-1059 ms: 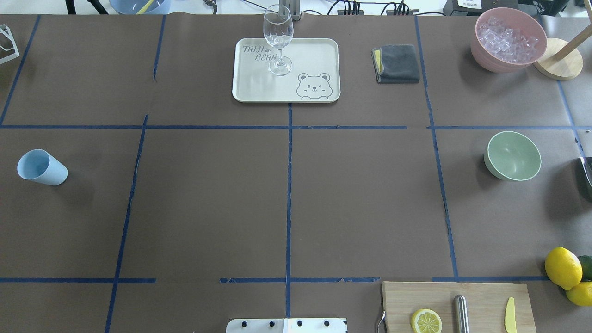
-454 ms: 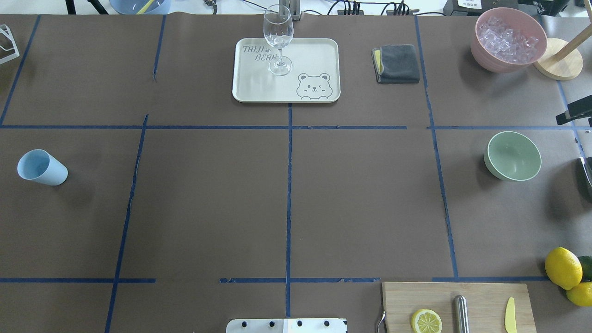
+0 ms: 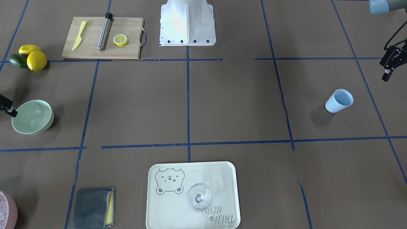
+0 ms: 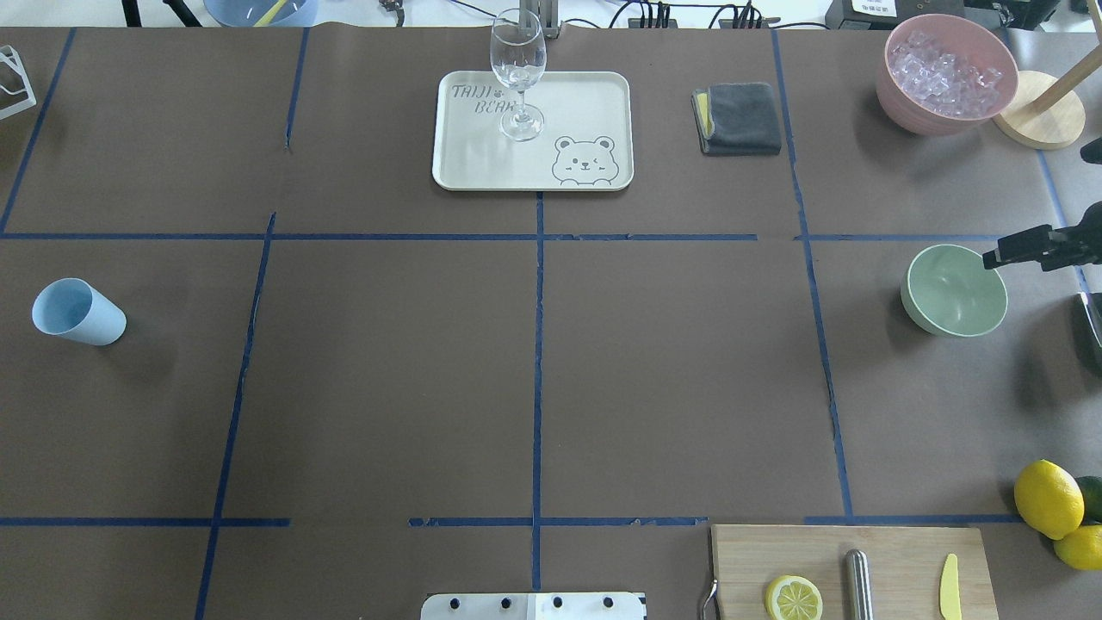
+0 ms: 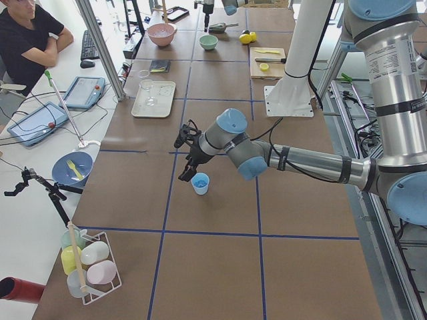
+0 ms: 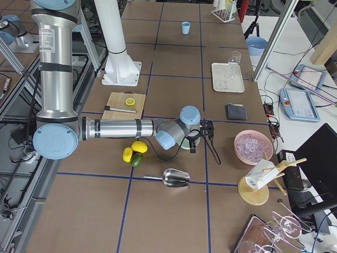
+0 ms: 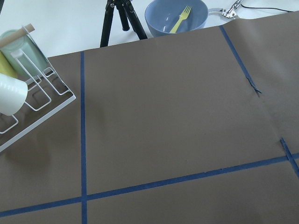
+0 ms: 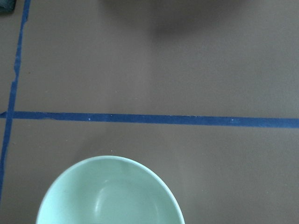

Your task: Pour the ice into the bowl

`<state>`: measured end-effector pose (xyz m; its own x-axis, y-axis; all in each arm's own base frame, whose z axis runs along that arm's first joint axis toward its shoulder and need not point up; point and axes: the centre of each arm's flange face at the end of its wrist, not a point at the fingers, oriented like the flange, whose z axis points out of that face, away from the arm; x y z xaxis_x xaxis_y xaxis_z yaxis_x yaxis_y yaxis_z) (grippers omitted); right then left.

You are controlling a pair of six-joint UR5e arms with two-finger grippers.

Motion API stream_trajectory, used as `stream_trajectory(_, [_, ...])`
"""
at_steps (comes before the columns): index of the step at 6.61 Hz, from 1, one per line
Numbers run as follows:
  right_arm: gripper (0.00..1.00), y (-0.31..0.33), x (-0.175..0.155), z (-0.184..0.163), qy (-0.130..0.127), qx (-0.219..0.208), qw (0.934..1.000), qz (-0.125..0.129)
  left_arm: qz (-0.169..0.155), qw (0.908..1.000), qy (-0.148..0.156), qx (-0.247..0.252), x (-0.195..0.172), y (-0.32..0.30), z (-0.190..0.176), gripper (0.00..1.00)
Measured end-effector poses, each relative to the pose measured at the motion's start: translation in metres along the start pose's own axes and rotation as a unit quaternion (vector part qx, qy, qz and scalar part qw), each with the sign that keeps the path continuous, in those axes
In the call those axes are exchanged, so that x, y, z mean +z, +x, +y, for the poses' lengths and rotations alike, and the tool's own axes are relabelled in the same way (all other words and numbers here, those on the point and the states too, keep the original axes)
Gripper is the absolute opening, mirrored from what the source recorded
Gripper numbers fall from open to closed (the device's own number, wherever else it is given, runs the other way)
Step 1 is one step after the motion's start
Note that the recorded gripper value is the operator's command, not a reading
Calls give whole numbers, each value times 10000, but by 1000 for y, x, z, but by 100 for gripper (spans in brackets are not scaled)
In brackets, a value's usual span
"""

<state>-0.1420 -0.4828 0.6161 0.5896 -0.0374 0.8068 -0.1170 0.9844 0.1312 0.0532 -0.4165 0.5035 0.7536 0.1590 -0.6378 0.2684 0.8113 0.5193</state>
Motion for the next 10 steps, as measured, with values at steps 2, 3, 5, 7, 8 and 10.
stream_trajectory(2, [86, 18, 38, 20, 119, -30, 9999, 8, -170, 9997, 167, -5, 5, 9, 4, 100])
stream_trajectory(3, [51, 23, 44, 24, 119, -24, 9999, -8, -204, 9996, 196, 4, 6, 10, 5, 100])
stream_trajectory(5, [0, 17, 44, 23, 73, -18, 9999, -136, -220, 9995, 205, 20, 7, 10, 6, 100])
stream_trajectory(7, [0, 7, 40, 22, 22, -57, 9996, -281, -223, 9995, 203, 24, 8, 10, 6, 100])
stream_trajectory(8, [0, 4, 38, 22, 1, -73, 9994, -332, -223, 9996, 197, 21, 8, 10, 6, 100])
stream_trajectory(10, [0, -5, 32, 24, -94, -102, 9987, -487, -196, 9997, 137, 16, 13, 15, 10, 100])
